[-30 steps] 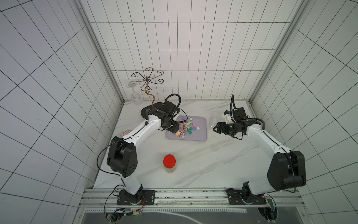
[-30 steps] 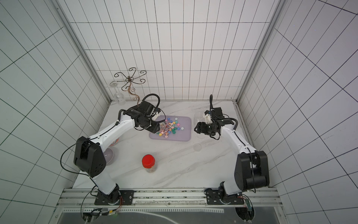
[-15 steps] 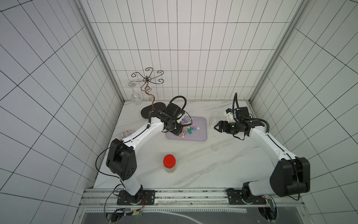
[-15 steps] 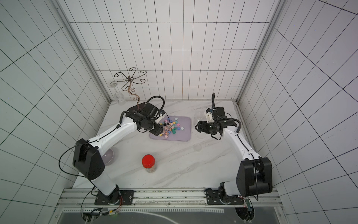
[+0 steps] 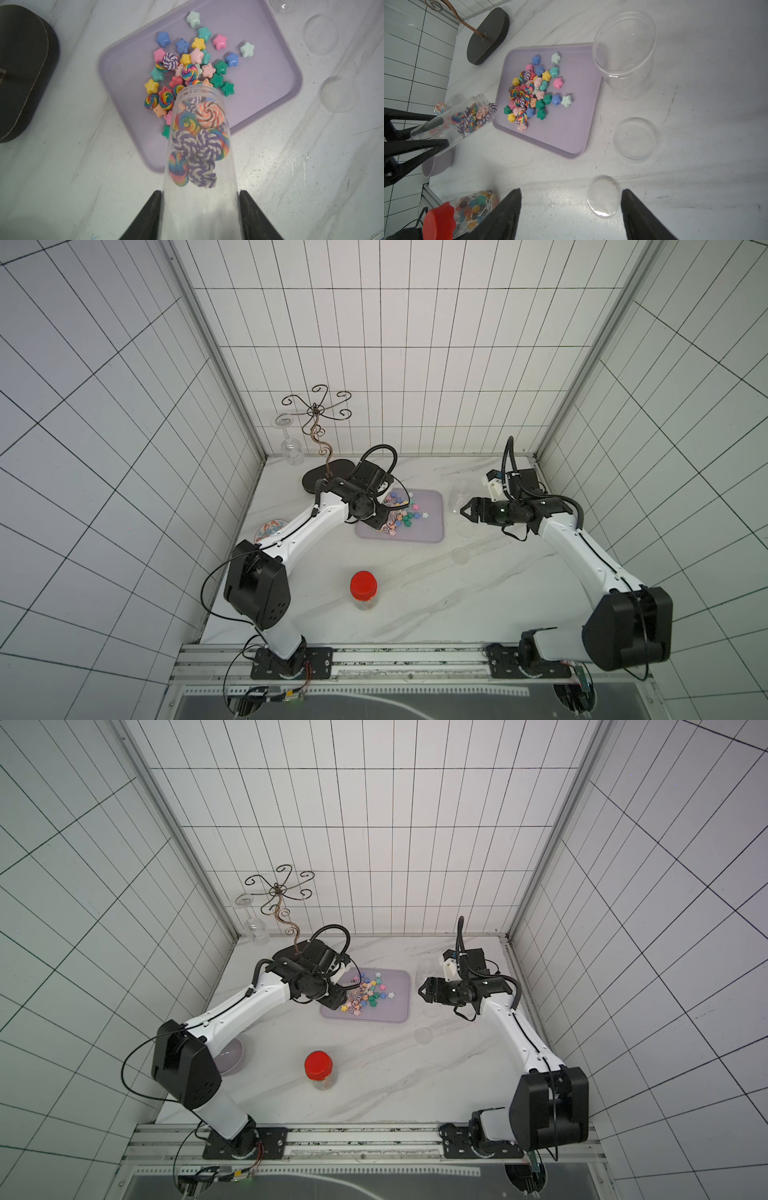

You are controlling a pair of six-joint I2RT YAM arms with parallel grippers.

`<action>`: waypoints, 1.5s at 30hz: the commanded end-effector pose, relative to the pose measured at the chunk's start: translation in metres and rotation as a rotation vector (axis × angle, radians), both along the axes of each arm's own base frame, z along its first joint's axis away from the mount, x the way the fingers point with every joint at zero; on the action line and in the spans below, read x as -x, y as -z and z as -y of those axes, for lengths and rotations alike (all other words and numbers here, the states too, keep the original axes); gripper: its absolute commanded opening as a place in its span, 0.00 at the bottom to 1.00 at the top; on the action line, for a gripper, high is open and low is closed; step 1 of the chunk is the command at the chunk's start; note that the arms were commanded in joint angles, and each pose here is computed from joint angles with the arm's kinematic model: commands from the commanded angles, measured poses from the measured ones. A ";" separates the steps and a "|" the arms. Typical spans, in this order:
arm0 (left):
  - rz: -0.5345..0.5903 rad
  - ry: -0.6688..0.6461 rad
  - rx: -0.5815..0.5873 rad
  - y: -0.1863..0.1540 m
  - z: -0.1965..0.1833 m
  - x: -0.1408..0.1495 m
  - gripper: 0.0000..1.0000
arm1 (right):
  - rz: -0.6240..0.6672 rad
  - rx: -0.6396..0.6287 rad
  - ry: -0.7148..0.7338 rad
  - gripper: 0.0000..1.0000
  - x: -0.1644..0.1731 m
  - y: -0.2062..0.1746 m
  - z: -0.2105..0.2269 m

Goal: Pour the candies out of the jar
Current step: 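Pour the candies out of the jar onto the tray.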

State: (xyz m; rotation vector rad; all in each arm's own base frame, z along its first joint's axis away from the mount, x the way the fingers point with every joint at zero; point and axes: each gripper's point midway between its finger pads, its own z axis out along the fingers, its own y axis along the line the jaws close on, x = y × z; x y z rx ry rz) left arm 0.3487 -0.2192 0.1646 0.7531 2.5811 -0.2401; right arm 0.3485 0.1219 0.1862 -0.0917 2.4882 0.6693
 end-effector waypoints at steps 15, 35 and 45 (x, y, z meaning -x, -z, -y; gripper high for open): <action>0.073 0.000 -0.114 -0.007 -0.020 -0.001 0.25 | -0.006 -0.043 -0.040 0.77 0.010 0.011 -0.005; 0.059 0.061 -0.208 -0.006 -0.013 0.000 0.25 | -0.008 -0.021 -0.024 0.77 0.010 0.017 -0.001; -0.002 0.096 -0.168 0.002 0.011 -0.007 0.25 | 0.012 -0.025 -0.040 0.77 0.011 0.015 -0.002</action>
